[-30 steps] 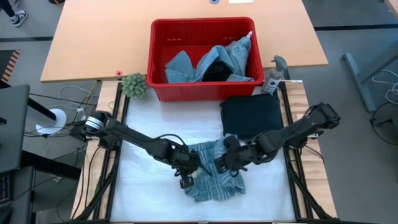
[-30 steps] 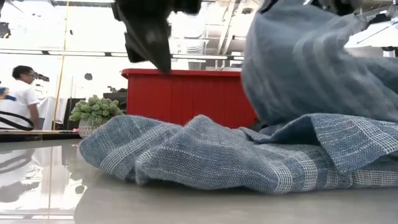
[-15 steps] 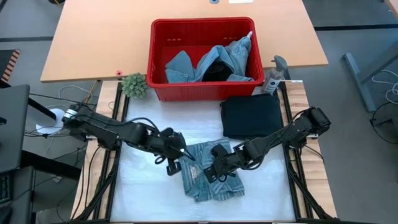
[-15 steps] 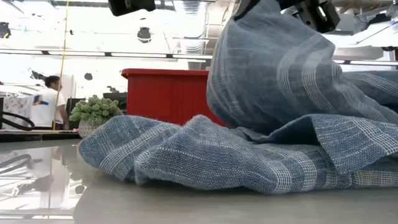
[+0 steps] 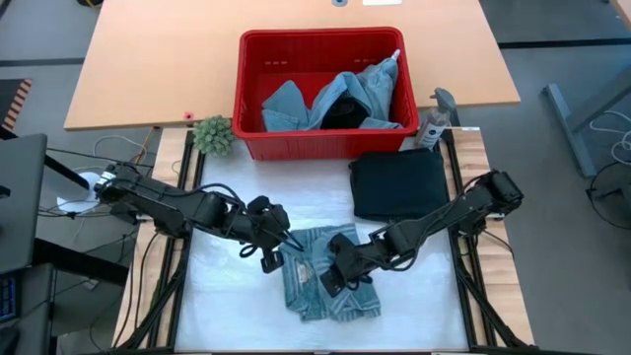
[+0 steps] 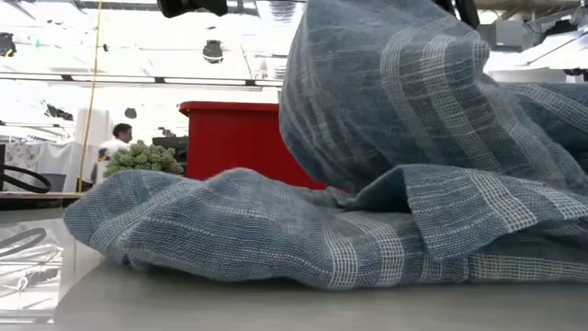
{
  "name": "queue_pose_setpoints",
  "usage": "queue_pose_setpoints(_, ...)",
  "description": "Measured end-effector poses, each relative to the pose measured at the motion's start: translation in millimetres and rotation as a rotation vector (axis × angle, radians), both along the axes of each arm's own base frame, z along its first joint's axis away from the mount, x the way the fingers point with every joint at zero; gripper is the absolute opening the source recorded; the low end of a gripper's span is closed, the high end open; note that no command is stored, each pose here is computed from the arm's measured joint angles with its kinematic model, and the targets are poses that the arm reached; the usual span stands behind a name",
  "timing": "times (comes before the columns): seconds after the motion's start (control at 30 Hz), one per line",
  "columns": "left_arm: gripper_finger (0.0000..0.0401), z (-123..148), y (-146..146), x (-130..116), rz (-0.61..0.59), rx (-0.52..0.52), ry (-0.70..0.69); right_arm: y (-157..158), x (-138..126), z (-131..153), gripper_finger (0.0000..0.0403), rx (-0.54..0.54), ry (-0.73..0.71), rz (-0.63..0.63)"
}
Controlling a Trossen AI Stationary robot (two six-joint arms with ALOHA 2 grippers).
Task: Fold Laundry from Bin
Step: Fold the blue polo shirt
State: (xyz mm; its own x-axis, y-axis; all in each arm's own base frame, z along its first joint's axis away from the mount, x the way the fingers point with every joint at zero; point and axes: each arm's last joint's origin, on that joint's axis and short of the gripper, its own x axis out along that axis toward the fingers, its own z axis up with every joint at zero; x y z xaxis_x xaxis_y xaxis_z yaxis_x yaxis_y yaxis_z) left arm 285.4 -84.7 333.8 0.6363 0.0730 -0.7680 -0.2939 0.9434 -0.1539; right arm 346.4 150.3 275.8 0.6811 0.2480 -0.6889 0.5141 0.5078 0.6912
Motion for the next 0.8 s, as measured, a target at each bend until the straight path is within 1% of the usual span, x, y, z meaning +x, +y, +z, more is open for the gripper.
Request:
queue_pose_setpoints(0.1, 0.0, 0.2, 0.7, 0.1, 0.015, 0.019, -0.007, -0.6, 0.2, 0.0, 0.0029, -0.034, -0.012, 0.032)
queue_pose_setpoints(0.3, 0.0, 0.3, 1.1, 0.2, 0.019, 0.023, -0.009, -6.4, 2.6, -0.1, 0.0084, -0.063, -0.021, 0.044)
queue_pose_setpoints(0.67, 0.0, 0.4, 1.1, 0.2, 0.019, 0.023, -0.009, -10.3, 4.3, 0.0, 0.017, -0.09, -0.031, 0.059)
queue_pose_setpoints(0.8, 0.0, 0.8, -2.1, 0.0, 0.019, 0.02, -0.021, -13.0, 4.8, -0.5, 0.0187, -0.094, -0.024, 0.052)
